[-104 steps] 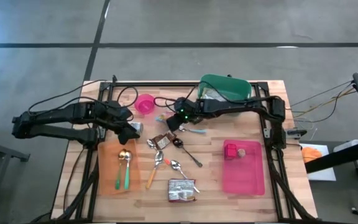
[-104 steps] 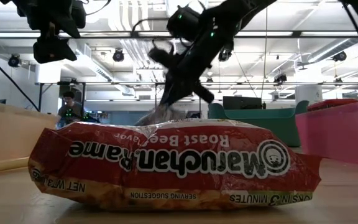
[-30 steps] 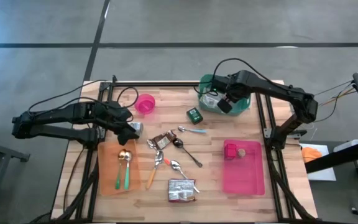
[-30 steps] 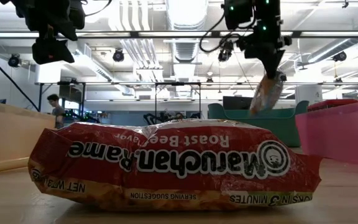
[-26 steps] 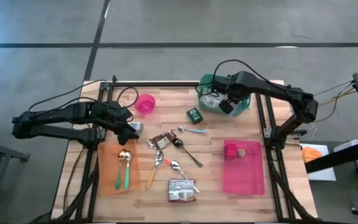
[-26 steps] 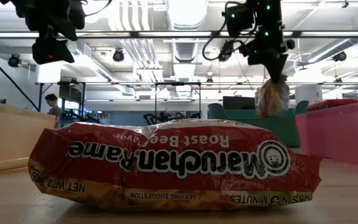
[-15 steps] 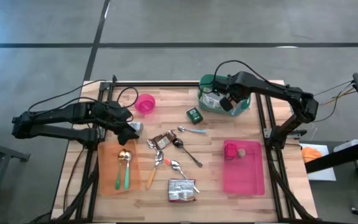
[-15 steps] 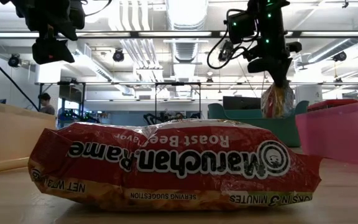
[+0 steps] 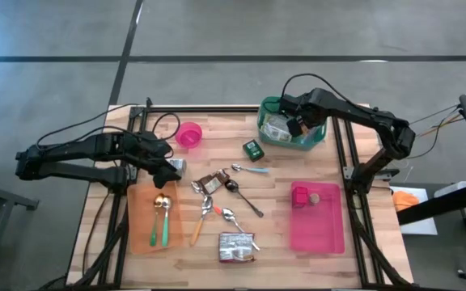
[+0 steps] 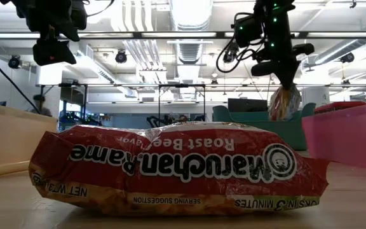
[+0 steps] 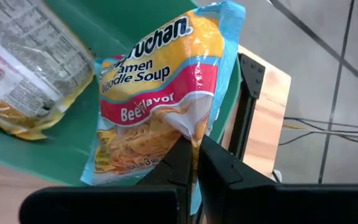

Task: Pick & Place Food Item
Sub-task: Put the blue noodle pack into the green bin

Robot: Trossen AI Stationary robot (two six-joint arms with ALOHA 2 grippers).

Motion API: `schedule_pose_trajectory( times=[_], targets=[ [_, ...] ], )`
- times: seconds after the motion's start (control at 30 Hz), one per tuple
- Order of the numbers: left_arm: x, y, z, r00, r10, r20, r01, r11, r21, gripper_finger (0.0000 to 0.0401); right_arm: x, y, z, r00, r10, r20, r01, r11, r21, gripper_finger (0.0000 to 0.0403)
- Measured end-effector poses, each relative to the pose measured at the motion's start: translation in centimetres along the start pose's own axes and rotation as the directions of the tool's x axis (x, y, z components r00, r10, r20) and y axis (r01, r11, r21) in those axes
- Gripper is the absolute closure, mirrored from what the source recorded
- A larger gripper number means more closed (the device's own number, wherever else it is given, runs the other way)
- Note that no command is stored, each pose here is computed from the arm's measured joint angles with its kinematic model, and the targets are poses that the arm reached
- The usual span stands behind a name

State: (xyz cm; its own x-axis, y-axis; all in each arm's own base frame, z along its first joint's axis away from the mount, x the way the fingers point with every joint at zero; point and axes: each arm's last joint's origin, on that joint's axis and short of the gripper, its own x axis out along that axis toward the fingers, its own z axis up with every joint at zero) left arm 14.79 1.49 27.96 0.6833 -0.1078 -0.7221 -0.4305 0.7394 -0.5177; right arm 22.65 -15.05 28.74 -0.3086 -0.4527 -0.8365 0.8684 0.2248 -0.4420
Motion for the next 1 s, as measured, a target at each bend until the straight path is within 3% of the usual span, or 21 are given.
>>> schedule_pose_trajectory(
  times=[0.4,1.0],
  targets=[
    [0.0,0.0,0.0,1.0,0.0,0.0,0.0,1.0,-0.004,0.0155,1.9,0.4,-0.8,0.999,-0.027,-0.046,0.031,0.997,0.078,0.0392],
    [0.0,0.0,0.0,1.0,0.0,0.0,0.0,1.0,-0.008,0.0155,3.8,1.4,-1.8,0.996,0.006,-0.087,0.001,0.997,0.08,0.0392]
  ],
)
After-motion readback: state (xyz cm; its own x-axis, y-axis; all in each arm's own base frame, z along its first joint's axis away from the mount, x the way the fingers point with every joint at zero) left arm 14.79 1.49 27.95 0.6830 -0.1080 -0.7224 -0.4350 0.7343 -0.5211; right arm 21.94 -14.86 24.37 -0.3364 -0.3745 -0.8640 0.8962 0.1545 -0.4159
